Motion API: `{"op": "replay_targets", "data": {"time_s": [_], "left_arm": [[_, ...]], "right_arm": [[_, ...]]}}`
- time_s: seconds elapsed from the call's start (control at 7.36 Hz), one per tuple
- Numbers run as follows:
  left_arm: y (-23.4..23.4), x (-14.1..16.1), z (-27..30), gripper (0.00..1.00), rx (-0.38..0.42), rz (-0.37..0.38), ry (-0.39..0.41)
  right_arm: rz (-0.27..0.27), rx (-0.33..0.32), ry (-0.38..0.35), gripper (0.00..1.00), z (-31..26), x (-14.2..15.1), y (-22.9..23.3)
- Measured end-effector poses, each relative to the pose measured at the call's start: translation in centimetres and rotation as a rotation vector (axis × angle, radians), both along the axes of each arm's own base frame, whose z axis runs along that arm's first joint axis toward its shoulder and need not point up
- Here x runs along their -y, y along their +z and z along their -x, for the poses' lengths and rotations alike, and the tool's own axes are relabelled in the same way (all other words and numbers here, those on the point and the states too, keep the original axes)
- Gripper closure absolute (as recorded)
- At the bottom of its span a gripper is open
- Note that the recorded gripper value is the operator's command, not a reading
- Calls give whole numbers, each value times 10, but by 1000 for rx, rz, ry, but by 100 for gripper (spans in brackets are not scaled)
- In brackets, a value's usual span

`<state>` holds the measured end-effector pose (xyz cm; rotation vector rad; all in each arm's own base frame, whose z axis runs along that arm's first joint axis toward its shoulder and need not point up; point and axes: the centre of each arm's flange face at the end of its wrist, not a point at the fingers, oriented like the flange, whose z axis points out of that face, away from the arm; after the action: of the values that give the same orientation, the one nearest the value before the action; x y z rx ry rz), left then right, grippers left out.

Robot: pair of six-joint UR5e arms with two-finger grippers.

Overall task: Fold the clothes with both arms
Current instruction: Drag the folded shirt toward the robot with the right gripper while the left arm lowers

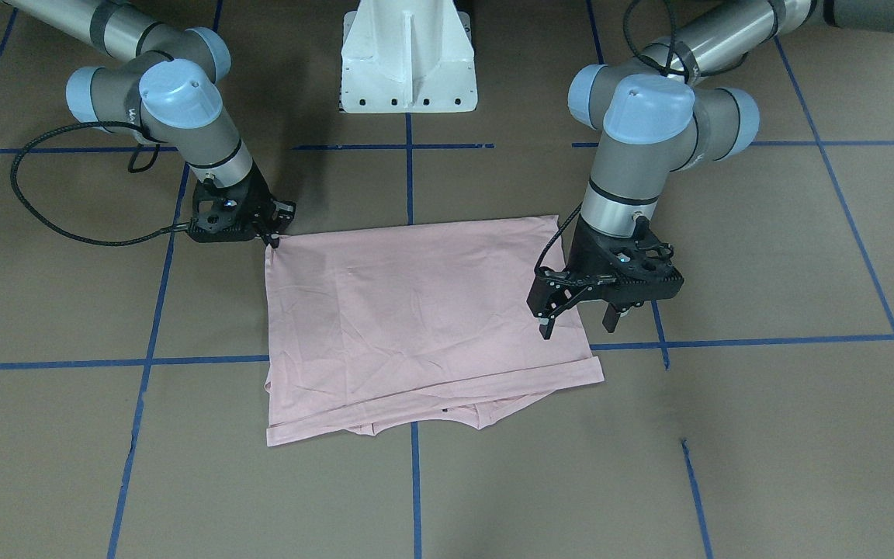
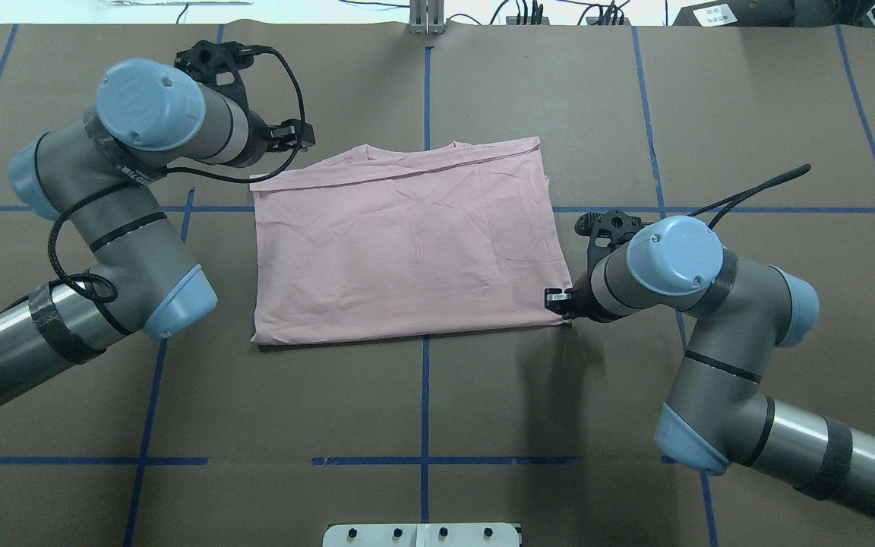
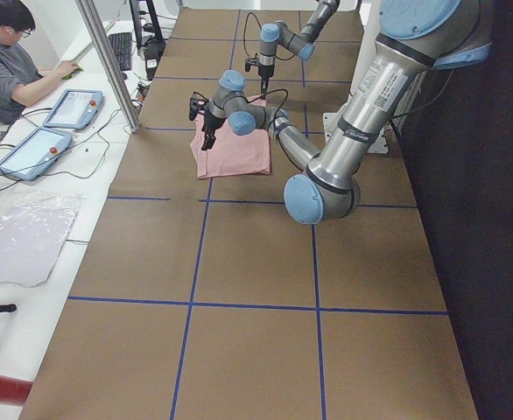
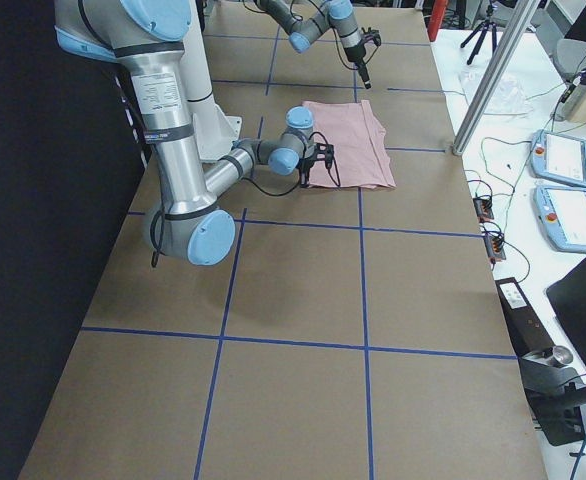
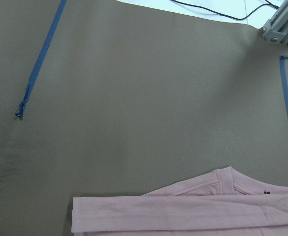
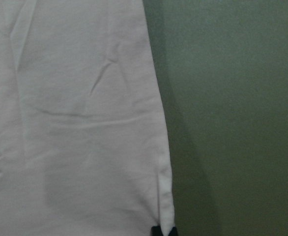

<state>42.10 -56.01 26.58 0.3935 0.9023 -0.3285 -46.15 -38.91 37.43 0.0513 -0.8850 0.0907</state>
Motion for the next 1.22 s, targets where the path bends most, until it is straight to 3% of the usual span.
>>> {"op": "replay_targets", "data": {"time_s": [0.27, 0.68, 0.82, 0.95, 1.22], "left_arm": [[-3, -2, 1, 2, -7, -2, -1], [-3, -8, -7, 2, -14, 8, 6], [-3, -11, -10, 1, -15, 9, 10], [-3, -14, -13, 1, -16, 10, 16], [-8, -22, -18, 1, -36, 19, 40]], "right_arm": [[13, 7, -62, 100, -27, -50, 10], [73, 3, -243, 100, -33, -153, 20], [101, 0, -289, 1, -26, -183, 20], [123, 0, -314, 0, -21, -204, 17], [128, 21, -315, 0, -22, -213, 5]]}}
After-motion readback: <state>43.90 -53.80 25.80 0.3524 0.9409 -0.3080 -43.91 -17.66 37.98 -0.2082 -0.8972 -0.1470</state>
